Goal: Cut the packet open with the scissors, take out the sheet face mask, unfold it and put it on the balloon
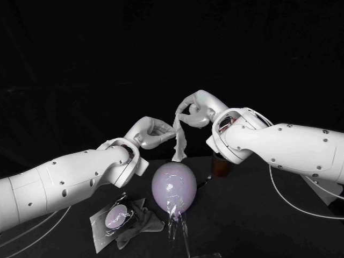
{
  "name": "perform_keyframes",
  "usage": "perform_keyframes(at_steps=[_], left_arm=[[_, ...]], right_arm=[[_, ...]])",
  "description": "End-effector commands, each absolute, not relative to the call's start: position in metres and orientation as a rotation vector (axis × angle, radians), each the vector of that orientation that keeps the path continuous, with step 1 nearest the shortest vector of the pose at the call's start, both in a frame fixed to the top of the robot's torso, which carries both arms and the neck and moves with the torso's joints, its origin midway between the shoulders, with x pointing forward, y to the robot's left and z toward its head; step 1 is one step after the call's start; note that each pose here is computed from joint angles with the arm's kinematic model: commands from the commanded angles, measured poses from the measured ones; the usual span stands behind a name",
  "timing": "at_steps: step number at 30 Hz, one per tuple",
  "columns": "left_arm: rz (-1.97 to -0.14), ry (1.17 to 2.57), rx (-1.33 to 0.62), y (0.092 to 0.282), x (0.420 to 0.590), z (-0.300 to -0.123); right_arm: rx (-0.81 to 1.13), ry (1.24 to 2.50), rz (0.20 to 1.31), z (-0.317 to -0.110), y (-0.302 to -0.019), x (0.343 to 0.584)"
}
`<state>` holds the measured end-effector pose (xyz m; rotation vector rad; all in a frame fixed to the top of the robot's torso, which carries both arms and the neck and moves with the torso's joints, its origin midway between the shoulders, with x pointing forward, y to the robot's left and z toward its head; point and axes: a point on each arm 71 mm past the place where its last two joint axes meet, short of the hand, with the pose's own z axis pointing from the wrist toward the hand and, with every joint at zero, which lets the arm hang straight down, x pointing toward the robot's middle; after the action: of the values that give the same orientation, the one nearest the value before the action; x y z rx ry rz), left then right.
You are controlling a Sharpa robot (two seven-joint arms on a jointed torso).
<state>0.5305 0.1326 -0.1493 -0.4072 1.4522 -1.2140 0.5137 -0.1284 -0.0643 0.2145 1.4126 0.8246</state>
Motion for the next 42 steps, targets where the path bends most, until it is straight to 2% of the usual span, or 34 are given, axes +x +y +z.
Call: perform_keyframes(at_steps=[1,26,42], left_arm=[[-1.236,1.455,-0.409,0.1297,0.5299,-0.1483],[-1.272,1.499,-0.391,0.1258,0.5277,-0.1498],[-1.282,1.465,-0.430,0.1274,0.5287,-0.1484]], right_arm=[[0.198,1.402,0.832,-0.0631,-0.1265,0.5130],[0.197,1.406,0.834,-0.0643,-0.1244,0.5137],[0.193,1.412,0.839,-0.0649,-0.1229,0.5120]])
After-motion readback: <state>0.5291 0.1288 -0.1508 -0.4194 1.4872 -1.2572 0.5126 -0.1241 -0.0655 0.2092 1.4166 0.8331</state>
